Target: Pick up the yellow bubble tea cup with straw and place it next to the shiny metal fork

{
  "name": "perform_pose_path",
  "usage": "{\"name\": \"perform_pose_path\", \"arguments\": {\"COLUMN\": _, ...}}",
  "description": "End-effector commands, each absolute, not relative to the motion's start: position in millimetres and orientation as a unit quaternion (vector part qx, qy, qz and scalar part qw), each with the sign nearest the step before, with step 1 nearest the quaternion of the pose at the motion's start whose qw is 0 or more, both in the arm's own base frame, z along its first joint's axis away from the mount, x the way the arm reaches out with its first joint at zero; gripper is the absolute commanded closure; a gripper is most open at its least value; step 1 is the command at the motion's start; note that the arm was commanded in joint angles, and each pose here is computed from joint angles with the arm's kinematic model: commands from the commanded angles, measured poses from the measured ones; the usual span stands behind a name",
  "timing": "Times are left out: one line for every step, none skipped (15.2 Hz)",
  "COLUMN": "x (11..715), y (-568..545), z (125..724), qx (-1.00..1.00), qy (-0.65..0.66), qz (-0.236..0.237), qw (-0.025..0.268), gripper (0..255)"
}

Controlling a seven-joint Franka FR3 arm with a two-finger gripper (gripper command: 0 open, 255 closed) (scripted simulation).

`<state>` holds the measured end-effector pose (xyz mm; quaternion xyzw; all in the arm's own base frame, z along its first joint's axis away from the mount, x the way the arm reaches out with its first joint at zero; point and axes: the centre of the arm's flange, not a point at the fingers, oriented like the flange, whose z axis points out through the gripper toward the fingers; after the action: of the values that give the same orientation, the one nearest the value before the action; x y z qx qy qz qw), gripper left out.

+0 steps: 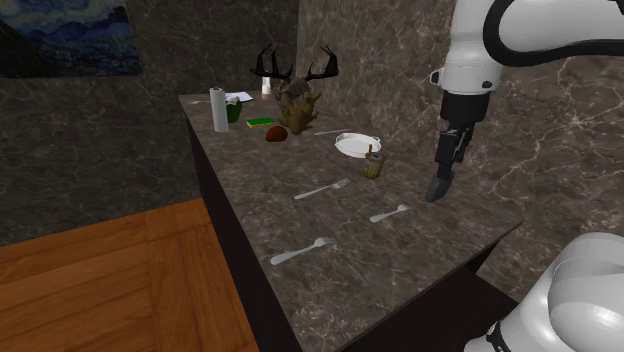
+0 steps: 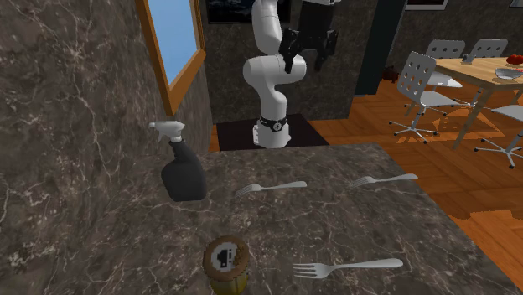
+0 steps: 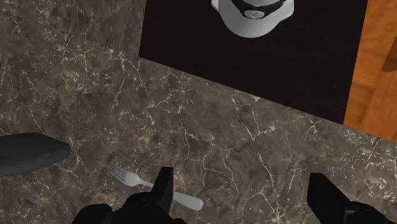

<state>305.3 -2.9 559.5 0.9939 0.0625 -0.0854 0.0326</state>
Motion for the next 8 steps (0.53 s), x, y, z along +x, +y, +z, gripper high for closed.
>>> {"name": "perform_pose_path", "arguments": {"x": 305, "y": -3, "z": 560, "qx": 0.994, "qy": 0.062, "qz": -0.085, "qw": 0.033, "gripper": 0}}
{"name": "perform_pose_path", "arguments": {"x": 313, "y": -11, "z": 554, "qx": 0.994, "qy": 0.062, "qz": -0.082, "qw": 0.032, "gripper": 0}}
{"name": "perform_pose_path", "arguments": {"x": 321, "y": -20, "z": 548, "qx": 0.994, "qy": 0.062, "qz": -0.08, "qw": 0.031, "gripper": 0}}
{"name": "perform_pose_path", "arguments": {"x": 328, "y": -28, "z": 542, "qx": 0.995, "qy": 0.061, "qz": -0.077, "qw": 0.03, "gripper": 0}}
{"name": "perform_pose_path", "arguments": {"x": 336, "y": -36, "z": 536, "qx": 0.995, "qy": 0.061, "qz": -0.074, "qw": 0.029, "gripper": 0}}
{"name": "perform_pose_path", "arguments": {"x": 344, "y": -44, "z": 530, "qx": 0.995, "qy": 0.06, "qz": -0.071, "qw": 0.028, "gripper": 0}}
{"name": "perform_pose_path", "arguments": {"x": 352, "y": -53, "z": 524, "qx": 0.996, "qy": 0.06, "qz": -0.068, "qw": 0.027, "gripper": 0}}
{"name": "perform_pose_path", "arguments": {"x": 360, "y": -61, "z": 519, "qx": 0.996, "qy": 0.059, "qz": -0.065, "qw": 0.026, "gripper": 0}}
